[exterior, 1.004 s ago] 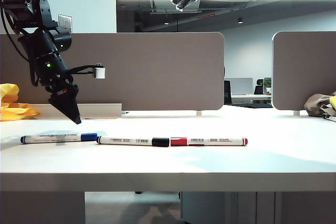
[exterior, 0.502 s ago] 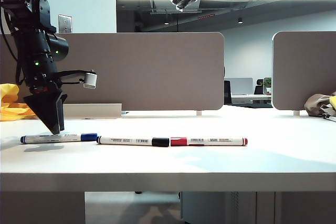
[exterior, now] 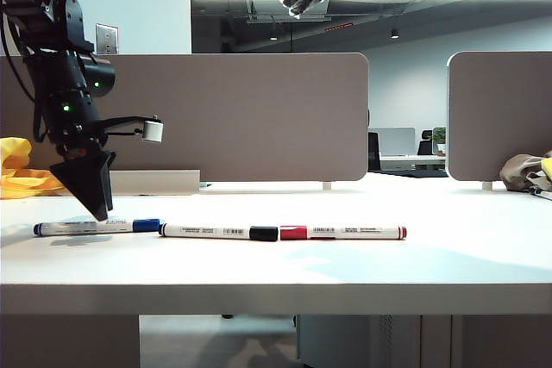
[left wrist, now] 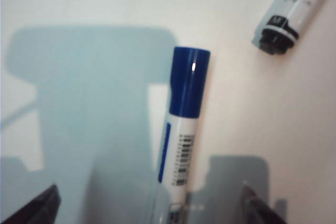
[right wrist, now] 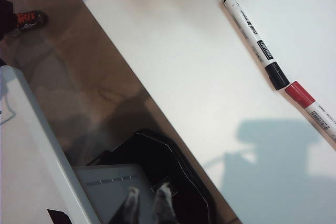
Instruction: Pick up the markers one by one and line them up horizontally in a straight line on the table.
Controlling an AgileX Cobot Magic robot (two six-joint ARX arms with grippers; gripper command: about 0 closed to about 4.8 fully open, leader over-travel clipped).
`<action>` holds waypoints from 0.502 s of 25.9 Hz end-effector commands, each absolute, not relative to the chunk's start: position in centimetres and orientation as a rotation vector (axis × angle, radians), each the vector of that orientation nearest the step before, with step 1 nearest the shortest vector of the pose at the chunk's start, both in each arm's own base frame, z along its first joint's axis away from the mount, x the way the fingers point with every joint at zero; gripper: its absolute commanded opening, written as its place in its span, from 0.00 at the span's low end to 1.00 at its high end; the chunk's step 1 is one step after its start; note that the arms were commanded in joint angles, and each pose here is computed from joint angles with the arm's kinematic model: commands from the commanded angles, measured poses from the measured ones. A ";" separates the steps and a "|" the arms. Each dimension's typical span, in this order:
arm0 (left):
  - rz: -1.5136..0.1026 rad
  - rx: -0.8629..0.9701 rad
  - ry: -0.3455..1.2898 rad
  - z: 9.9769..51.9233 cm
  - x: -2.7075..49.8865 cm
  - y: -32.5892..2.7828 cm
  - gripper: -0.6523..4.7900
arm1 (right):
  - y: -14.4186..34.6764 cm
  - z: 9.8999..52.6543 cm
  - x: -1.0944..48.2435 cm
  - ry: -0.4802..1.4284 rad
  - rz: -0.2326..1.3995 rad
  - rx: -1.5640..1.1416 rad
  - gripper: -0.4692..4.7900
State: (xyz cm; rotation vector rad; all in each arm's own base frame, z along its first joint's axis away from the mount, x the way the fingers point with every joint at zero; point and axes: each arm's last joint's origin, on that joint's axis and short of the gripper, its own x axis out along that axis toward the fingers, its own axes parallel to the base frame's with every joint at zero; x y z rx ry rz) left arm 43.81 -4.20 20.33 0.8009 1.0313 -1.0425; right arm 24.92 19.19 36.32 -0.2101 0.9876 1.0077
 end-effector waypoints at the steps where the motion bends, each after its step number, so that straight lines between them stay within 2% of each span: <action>1: -1.046 0.807 1.089 18.7 44.1 -4.2 1.00 | 19.2 36.5 24.8 0.974 1.014 -0.206 0.18; 3: -1.042 0.814 1.110 18.1 44.2 -4.2 1.00 | 19.2 36.5 24.9 0.974 1.014 -0.205 0.18; 4: -1.043 0.814 1.111 18.0 44.2 -4.2 0.93 | 19.2 36.5 24.9 0.974 1.014 -0.205 0.18; 7: -1.048 0.810 1.104 18.1 44.3 -4.2 0.14 | 19.2 36.5 24.8 0.974 1.014 -0.206 0.18; 8: -1.050 0.812 1.105 18.1 44.2 -4.3 0.10 | 19.2 36.5 24.8 0.974 1.014 -0.206 0.18; 13: -1.054 0.808 1.121 18.1 44.1 -4.3 0.11 | 19.2 36.5 24.9 0.974 1.014 -0.205 0.18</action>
